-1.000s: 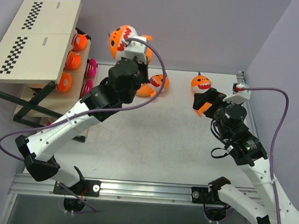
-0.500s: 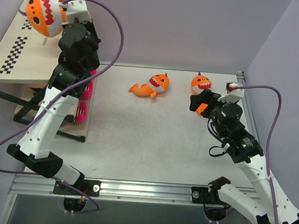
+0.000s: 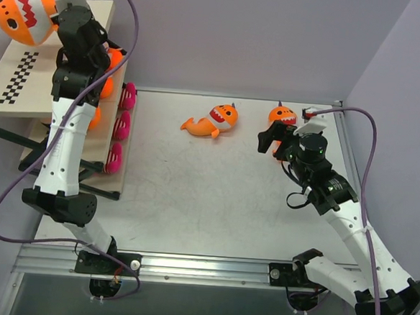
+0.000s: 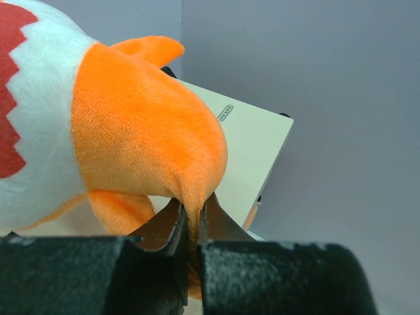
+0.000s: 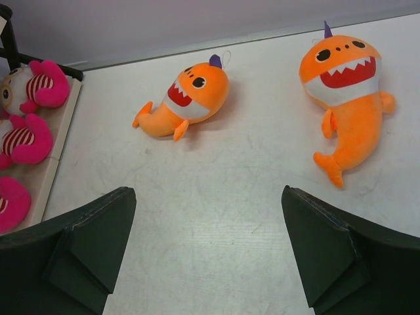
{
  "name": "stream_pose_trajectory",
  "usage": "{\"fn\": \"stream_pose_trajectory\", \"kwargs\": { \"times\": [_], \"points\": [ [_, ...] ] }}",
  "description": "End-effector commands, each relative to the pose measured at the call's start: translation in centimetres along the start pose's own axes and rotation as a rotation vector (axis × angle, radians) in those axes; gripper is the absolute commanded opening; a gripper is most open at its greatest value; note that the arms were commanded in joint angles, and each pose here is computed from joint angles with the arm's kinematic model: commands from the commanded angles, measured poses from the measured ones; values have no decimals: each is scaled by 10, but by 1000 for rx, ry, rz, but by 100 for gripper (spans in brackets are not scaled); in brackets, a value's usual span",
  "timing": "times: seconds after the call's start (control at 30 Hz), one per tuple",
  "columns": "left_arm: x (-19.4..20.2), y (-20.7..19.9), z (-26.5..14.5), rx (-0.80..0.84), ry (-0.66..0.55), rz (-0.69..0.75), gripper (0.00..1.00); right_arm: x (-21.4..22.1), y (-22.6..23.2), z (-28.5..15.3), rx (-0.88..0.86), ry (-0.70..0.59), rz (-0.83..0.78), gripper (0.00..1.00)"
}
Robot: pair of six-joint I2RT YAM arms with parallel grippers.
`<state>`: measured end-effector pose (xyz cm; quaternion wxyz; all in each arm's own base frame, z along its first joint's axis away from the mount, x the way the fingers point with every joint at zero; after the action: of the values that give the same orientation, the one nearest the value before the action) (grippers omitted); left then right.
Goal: Place and organize the stuffed toys onto the shelf
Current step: Place the stuffed toy onto shelf
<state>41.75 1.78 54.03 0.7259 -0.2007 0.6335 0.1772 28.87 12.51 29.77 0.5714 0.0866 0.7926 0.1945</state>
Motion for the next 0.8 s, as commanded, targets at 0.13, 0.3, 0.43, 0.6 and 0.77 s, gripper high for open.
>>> {"fn": "stream_pose_trajectory", "kwargs": {
  "times": [0.13, 0.3, 0.43, 0.6, 0.77],
  "points": [
    [1, -4, 32, 49, -3, -29, 9, -25, 12, 3, -40, -51, -4, 100],
    [1, -10, 46, 42, -27, -49, 9, -23, 10, 8, -35, -33, -12, 99],
    [5, -17, 61, 38, -44, -52, 9, -22, 9, 11, -30, -24, -17, 100],
    [15, -25, 73, 33, -44, -62, 16, -20, 6, 17, -21, -9, -30, 99],
    [24, -28, 81, 27, -35, -59, 25, -18, 2, 21, -10, 3, -40, 100]
  ]
}}
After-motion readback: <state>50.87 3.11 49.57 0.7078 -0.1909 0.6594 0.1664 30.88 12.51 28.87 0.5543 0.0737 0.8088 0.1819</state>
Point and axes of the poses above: each gripper's point midway between its finger pads, its own z axis out along the fingers, its own y axis along the line the jaws close on, x = y × z, the point moved 3 cm from there along -z, back along the fingers, and after that the axes turned 5 degrees about z, right-handed, at the moved point
